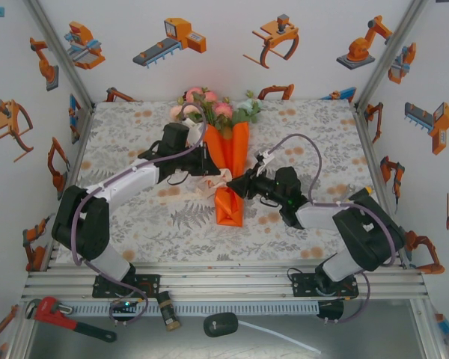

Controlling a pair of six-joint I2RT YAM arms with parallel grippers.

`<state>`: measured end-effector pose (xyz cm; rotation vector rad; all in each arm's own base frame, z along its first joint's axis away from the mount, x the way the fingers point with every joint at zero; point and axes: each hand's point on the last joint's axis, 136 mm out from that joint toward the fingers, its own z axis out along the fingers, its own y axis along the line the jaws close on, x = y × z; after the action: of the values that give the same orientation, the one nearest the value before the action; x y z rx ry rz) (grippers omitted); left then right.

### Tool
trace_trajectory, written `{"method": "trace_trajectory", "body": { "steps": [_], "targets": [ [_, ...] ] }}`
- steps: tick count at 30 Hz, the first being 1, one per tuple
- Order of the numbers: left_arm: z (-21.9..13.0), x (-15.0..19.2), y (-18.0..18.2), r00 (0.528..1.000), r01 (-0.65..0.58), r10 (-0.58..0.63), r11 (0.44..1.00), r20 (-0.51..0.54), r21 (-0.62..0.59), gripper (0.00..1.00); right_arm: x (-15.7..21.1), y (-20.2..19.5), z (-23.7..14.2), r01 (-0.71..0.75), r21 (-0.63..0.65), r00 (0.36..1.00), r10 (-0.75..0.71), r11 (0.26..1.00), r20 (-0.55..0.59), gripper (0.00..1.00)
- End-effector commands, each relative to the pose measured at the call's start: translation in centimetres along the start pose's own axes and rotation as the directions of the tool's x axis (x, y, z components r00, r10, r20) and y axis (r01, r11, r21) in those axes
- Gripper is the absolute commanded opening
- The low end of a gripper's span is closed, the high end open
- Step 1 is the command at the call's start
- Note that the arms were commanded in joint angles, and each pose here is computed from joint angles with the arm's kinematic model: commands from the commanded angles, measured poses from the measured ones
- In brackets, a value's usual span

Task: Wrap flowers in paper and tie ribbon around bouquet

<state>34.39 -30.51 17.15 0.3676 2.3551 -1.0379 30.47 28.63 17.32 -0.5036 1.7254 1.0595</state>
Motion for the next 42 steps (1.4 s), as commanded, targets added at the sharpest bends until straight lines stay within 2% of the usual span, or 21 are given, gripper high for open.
{"method": "trace_trajectory", "body": {
  "steps": [1, 3, 4, 8, 14, 16, 19, 20, 21, 25, 27, 30, 33, 39, 42],
  "targets": [
    [-0.8, 0.2, -0.2, 1.000, -0.018, 0.018, 1.000, 0.002, 0.005, 0.00, -1.5, -0.4, -0.9, 0.020, 0.058, 0.999, -0.022, 0.998, 0.039, 0.38],
    [-0.8, 0.2, -0.4, 1.000, -0.024, 0.024, 1.000, 0.000, 0.015, 0.00, -1.9, -2.7, -1.3, -0.034, 0.177, 0.998, 0.025, 0.984, 0.049, 0.40],
    [-0.8, 0.2, -0.5, 1.000, -0.026, 0.026, 1.000, 0.001, 0.016, 0.00, -2.2, -3.3, -1.1, -0.061, 0.194, 0.998, 0.054, 0.979, 0.044, 0.41],
    [-0.8, 0.0, -0.5, 1.000, -0.026, 0.026, 1.000, 0.004, 0.015, 0.00, -1.6, -2.8, 1.4, -0.115, 0.101, 0.992, 0.119, 0.988, -0.032, 0.45],
    [-0.7, 0.1, -0.4, 1.000, -0.021, 0.021, 1.000, 0.002, 0.015, 0.00, -1.6, -2.6, 3.8, -0.114, 0.038, 0.991, 0.117, 0.993, -0.070, 0.45],
    [-0.8, 0.0, -0.5, 1.000, -0.022, 0.022, 1.000, 0.005, 0.016, 0.00, -1.4, -2.8, 4.4, -0.117, 0.030, 0.990, 0.119, 0.993, -0.077, 0.37],
    [-1.0, 0.0, -0.4, 1.000, -0.026, 0.026, 1.000, 0.008, 0.012, 0.00, -1.9, -2.1, 4.6, -0.110, -0.011, 0.992, 0.109, 0.994, -0.070, 0.03],
    [-1.1, 0.0, -0.4, 0.999, -0.032, 0.032, 0.999, 0.009, 0.010, 0.00, -2.1, -1.7, 4.3, -0.100, -0.027, 0.993, 0.099, 0.995, -0.061, 0.00],
    [-1.3, 0.0, -0.6, 0.999, -0.039, 0.038, 0.999, 0.011, 0.014, 0.03, -2.2, -1.3, 3.9, -0.087, -0.037, 0.995, 0.085, 0.996, -0.055, 0.00],
    [-2.6, -0.9, -0.9, 0.994, -0.084, 0.084, 0.996, 0.067, 0.003, 0.33, -1.7, 0.9, 1.8, -0.023, -0.106, 0.998, 0.017, 0.994, -0.063, 0.00],
    [-3.4, -1.5, -1.1, 0.988, -0.110, 0.110, 0.994, 0.108, -0.007, 0.43, -1.0, 2.3, 0.9, -0.006, -0.153, 0.997, -0.006, 0.988, -0.078, 0.00],
    [-4.5, -2.4, -0.8, 0.978, -0.129, 0.135, 0.990, 0.156, -0.052, 0.46, 0.9, 4.3, 0.0, -0.004, -0.221, 0.992, -0.024, 0.975, -0.124, 0.00],
    [-4.6, -2.9, -0.2, 0.974, -0.151, 0.165, 0.984, 0.157, -0.100, 0.47, 3.4, 5.0, -0.5, -0.022, -0.233, 0.983, -0.021, 0.972, -0.180, 0.00],
    [-3.4, -3.2, 2.1, 0.989, -0.121, 0.136, 0.966, 0.049, -0.230, 0.44, 6.5, 4.9, -0.9, -0.046, -0.181, 0.967, -0.002, 0.982, -0.256, 0.00],
    [-3.0, -2.8, 2.0, 0.988, -0.154, 0.156, 0.963, -0.005, -0.222, 0.44, 6.5, 4.5, -1.5, -0.027, -0.138, 0.961, -0.012, 0.990, -0.275, 0.00]
  ]
}}
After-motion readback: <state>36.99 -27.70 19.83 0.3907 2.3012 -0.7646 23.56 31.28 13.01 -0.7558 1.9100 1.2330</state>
